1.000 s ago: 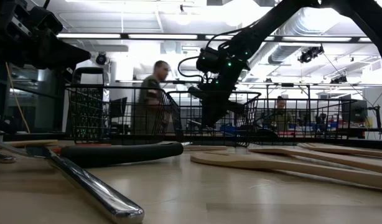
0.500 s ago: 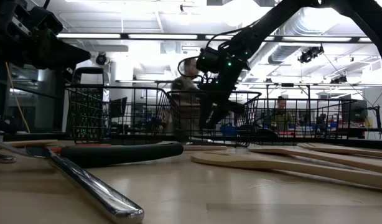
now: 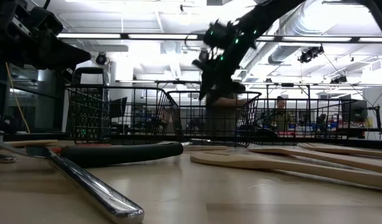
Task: Pick & Place Kitchen Items
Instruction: Put the silver knife into the middle wire basket
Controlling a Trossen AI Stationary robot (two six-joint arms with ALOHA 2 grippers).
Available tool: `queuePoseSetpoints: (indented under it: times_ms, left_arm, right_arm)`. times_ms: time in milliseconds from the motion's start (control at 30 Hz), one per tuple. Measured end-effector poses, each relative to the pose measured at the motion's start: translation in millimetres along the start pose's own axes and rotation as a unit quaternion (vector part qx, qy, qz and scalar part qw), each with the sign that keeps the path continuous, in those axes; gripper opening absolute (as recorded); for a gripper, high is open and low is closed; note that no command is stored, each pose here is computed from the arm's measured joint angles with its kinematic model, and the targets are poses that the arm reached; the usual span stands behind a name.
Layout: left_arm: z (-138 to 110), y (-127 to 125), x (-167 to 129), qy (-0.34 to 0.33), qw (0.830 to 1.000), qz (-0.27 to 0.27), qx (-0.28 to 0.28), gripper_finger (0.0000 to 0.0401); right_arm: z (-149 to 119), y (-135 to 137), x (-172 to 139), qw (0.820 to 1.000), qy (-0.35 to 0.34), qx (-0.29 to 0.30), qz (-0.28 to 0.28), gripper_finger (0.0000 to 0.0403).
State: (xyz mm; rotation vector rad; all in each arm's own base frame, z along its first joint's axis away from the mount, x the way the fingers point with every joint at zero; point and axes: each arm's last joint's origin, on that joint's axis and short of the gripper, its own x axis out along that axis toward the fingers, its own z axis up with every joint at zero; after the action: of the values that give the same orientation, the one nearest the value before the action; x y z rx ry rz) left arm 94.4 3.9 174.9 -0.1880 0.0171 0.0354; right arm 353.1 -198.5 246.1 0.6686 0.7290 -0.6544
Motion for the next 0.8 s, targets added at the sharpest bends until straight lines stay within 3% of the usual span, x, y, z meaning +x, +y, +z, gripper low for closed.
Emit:
queuePoseSetpoints:
  times_ms: [200,300,433,533,800]
  left_arm:
    - [0,0,0,0.001,1.000,0.000,0.000,0.0000]
    - [0,0,0,0.003,1.000,0.000,0.000,0.0000]
    - [0,0,0,0.002,1.000,0.000,0.000,0.0000]
    - [0,0,0,0.003,1.000,0.000,0.000,0.0000]
    - [0,0,0,0.001,1.000,-0.001,-0.003,0.0000]
  right_arm:
    - [-1,19,-41,0.997,-0.020,-0.067,0.024,0.0150]
    - [-9,32,-59,0.992,-0.040,-0.116,0.009,0.0150]
    - [-41,44,-67,0.980,-0.038,-0.192,-0.032,0.0151]
    - [-71,49,-67,0.974,-0.047,-0.220,-0.032,0.0151]
    - [-149,42,-61,0.970,-0.075,-0.198,0.122,0.0151]
